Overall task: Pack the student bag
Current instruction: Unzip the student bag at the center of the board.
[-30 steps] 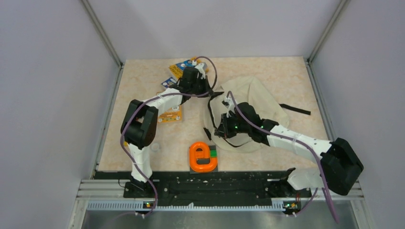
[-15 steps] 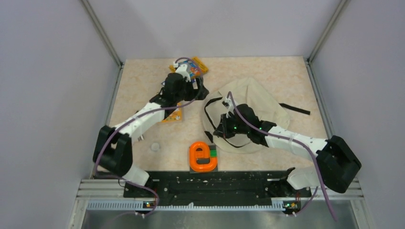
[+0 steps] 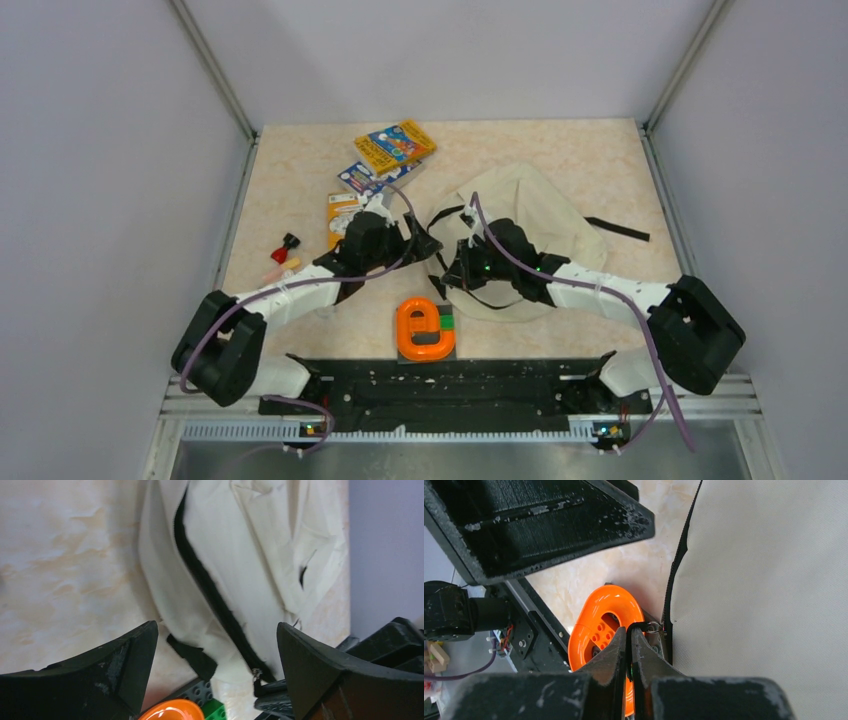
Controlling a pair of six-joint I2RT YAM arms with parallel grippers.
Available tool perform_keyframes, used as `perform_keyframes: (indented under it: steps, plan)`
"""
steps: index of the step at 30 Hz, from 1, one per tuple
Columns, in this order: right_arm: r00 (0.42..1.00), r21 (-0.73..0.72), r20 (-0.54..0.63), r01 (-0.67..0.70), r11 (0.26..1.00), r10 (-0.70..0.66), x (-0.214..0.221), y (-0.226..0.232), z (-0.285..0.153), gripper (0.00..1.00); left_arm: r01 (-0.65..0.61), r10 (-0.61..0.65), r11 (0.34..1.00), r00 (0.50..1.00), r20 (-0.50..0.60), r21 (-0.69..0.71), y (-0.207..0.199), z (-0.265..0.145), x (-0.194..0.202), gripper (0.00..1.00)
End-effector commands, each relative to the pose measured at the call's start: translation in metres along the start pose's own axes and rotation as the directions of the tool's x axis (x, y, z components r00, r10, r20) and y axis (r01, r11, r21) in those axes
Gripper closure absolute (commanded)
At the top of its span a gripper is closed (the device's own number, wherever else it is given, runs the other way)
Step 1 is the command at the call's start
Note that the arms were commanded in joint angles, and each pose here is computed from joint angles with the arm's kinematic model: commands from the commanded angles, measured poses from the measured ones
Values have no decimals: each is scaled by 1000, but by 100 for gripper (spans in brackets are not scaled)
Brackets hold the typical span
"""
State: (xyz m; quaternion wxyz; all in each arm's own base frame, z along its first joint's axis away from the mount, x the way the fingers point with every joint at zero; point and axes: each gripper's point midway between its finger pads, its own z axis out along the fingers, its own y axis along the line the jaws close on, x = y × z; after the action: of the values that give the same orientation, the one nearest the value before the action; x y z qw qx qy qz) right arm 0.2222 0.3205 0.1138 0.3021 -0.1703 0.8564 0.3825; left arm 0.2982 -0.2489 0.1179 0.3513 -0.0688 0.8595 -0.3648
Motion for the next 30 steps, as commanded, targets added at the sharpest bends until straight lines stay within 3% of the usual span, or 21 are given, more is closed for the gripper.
perform_keyframes:
  steps: [1,5,12,19,22,28,30]
  plan:
    - [998,-74,58,21,997,-16,-18,22,1,100,89,-100,980,993,55,176,-45,10,-11,7]
    - [998,-68,60,18,997,-14,-18,22,-2,100,133,-140,969,990,19,209,-50,23,0,7]
    - [997,-51,75,23,998,-19,-21,20,-6,100,108,-109,984,994,2,139,-42,30,8,10]
    - [997,-49,78,27,998,-23,-23,20,-6,100,113,-109,986,993,-37,123,-37,34,21,26]
    - [997,-48,78,29,998,-25,-24,21,-7,100,114,-107,984,993,-55,135,-40,39,23,42]
    - [997,-14,72,19,1000,-18,-20,15,-10,100,39,-43,989,999,24,145,-51,36,-4,93]
    - [998,12,67,12,1000,-13,-17,9,-11,100,5,-12,990,999,49,144,-58,35,-18,100]
